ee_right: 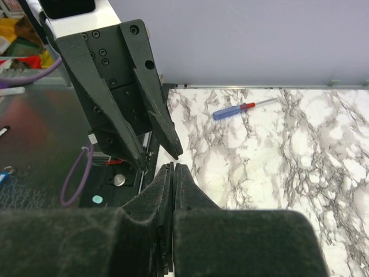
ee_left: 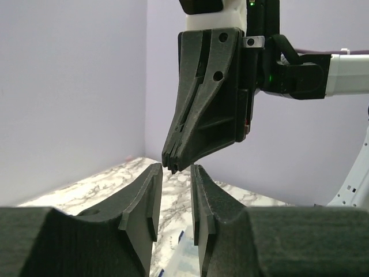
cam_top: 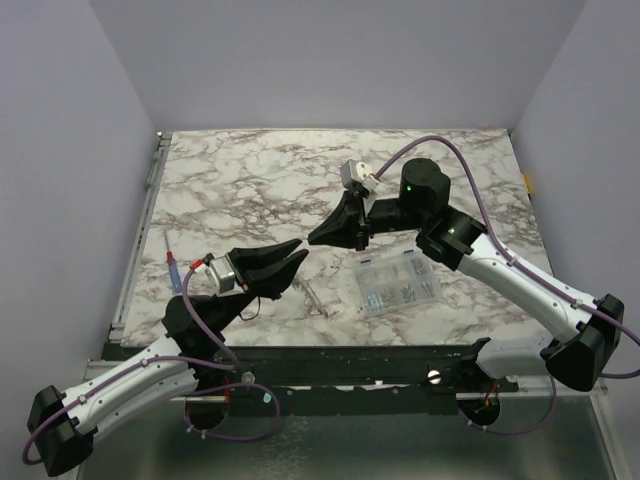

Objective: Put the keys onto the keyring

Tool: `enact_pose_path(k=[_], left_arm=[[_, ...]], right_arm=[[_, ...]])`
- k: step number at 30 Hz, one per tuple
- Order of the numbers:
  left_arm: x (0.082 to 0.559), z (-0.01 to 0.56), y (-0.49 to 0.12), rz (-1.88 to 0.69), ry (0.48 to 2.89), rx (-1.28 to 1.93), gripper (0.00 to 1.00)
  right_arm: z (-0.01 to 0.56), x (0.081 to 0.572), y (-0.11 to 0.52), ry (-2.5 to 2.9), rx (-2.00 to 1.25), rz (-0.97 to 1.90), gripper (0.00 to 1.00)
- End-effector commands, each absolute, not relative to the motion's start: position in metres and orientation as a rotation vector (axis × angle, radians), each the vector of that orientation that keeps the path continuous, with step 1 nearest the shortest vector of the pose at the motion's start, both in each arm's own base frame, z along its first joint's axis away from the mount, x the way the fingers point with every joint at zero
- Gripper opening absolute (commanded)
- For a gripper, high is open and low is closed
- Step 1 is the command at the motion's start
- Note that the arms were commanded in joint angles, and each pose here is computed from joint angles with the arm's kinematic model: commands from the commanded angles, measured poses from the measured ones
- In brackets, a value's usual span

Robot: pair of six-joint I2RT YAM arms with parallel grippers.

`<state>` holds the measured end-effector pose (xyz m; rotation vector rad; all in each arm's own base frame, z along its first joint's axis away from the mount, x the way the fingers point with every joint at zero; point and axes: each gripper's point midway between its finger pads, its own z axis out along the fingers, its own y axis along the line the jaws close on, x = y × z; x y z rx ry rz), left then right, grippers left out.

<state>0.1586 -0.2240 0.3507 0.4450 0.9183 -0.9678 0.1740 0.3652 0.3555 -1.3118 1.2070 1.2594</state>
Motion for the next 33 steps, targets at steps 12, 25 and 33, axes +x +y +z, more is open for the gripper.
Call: enact_pose_path(k=[12, 25, 33], left_arm=[[0.211, 0.283, -0.196, -0.731, 1.347, 0.233, 0.31], [0.207, 0.148, -0.159, -0.460, 2.095, -0.171, 0.51], [0.164, 0.082, -0.161, -0.410, 2.462, -0.435, 0.50]], right_arm=[[0.280, 0.239, 0.347, 1.660, -0.956, 0.967, 0.01], [0.152, 0.245, 0.339, 2.235, -0.766, 0.833, 0.68], [0.158, 0.305, 0.293, 2.313, -0.219, 0.441, 0.44]])
